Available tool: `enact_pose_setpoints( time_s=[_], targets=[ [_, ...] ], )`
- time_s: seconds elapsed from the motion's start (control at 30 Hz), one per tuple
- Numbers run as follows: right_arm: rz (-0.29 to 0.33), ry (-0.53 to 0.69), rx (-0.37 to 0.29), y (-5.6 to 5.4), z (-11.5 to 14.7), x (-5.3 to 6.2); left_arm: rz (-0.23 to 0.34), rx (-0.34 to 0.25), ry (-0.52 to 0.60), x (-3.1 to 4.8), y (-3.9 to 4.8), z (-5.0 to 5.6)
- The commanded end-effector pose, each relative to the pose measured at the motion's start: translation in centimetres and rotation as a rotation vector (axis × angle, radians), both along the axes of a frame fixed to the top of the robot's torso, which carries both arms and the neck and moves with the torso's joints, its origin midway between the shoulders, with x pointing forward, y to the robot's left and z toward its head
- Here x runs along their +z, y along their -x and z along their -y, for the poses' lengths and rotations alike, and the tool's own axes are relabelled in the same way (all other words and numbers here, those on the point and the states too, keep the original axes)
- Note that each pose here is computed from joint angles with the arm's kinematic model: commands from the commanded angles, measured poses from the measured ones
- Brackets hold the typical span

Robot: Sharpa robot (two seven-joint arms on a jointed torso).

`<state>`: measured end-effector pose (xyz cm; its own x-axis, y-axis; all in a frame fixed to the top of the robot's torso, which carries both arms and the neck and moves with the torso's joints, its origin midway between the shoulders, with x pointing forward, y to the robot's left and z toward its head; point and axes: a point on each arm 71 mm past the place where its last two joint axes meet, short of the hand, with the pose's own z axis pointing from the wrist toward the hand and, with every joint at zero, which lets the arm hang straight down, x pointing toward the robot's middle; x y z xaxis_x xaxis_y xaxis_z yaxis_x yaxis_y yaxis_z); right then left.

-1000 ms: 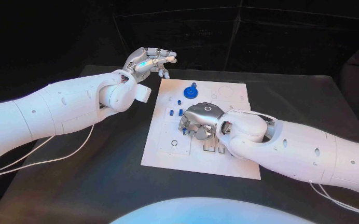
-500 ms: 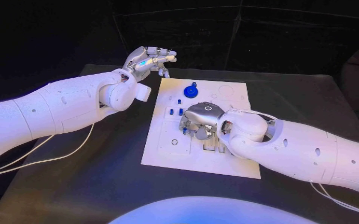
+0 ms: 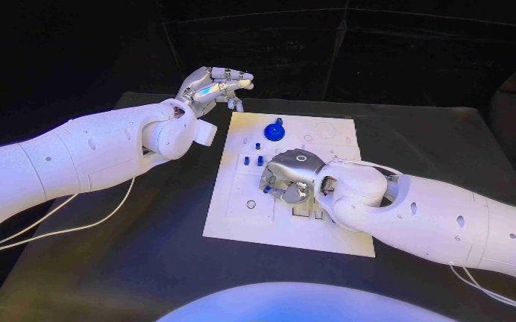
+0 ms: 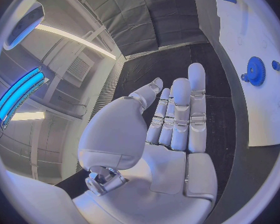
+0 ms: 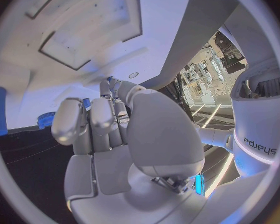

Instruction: Assemble the parts on the task board

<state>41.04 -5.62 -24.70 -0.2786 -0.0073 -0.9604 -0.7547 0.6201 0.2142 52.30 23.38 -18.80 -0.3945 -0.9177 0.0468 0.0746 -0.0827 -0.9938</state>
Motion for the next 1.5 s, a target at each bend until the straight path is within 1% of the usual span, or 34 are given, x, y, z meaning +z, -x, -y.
enact_pose_setpoints(
  time_s=[0.03, 0.43, 0.87, 1.5],
  targets=[
    [0.009, -0.004, 0.011, 0.04, -0.11, 0.15, -0.002, -0.014, 0.008, 0.09, -0.02, 0.10],
    [-0.004, 0.034, -0.014, -0.28, -0.18, -0.22, -0.007, -0.019, 0.008, 0.06, -0.02, 0.16],
    [-0.014, 0.052, -0.013, -0.33, -0.50, -0.40, -0.009, -0.021, 0.008, 0.04, -0.03, 0.15],
    [-0.021, 0.019, 0.007, 0.27, -0.79, 0.02, -0.011, -0.020, 0.006, 0.00, -0.08, 0.09]
  ],
)
